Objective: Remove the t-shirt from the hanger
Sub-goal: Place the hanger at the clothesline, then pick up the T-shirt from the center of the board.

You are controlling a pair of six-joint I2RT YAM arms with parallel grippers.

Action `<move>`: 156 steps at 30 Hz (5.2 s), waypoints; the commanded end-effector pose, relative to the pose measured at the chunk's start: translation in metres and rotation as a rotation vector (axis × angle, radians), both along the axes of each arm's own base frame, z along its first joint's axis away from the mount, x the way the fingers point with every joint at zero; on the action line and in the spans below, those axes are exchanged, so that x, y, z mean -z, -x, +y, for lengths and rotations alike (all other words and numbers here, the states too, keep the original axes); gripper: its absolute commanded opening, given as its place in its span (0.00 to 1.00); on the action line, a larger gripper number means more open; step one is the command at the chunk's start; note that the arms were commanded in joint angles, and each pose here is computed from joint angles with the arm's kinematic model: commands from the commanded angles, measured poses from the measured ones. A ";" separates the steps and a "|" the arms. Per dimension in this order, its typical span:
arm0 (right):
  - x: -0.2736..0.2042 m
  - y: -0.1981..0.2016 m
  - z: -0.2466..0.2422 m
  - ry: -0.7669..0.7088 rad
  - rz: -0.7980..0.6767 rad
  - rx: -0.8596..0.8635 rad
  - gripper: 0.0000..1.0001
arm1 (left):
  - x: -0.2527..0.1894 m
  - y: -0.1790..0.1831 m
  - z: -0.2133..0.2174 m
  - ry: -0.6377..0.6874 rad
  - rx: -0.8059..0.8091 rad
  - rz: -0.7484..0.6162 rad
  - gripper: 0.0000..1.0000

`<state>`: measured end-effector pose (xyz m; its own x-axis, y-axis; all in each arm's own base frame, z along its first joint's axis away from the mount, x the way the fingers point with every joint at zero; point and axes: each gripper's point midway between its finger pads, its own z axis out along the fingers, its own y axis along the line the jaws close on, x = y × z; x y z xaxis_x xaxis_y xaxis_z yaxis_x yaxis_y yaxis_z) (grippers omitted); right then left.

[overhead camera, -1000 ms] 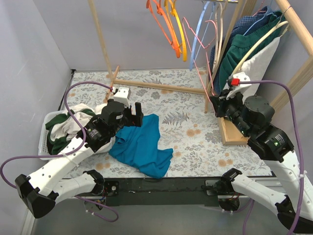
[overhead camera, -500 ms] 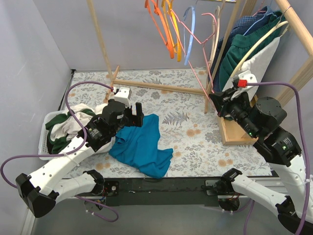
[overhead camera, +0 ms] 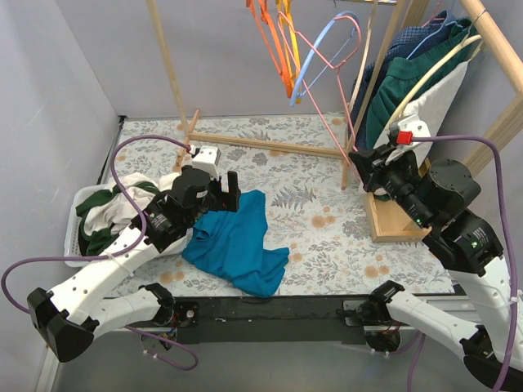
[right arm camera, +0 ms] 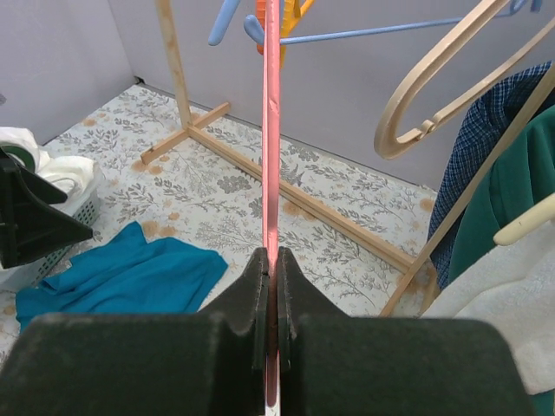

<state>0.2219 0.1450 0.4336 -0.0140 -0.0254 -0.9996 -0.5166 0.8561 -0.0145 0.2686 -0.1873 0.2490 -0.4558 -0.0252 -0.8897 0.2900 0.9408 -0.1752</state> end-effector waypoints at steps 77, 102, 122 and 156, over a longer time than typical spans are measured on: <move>-0.028 -0.039 -0.083 -0.145 0.045 0.604 0.01 | 0.020 0.011 0.005 0.004 0.005 0.040 0.86; -0.051 -0.140 -0.054 -0.066 -0.035 0.585 0.01 | 0.018 0.021 0.005 0.043 0.018 0.049 0.86; 0.002 -0.195 -0.067 -0.061 0.175 0.432 0.01 | 0.024 0.020 0.003 0.032 0.019 0.067 0.86; 0.080 -0.060 -0.050 -0.068 0.337 0.197 0.68 | 0.188 0.041 -0.007 -0.038 -0.100 0.502 0.98</move>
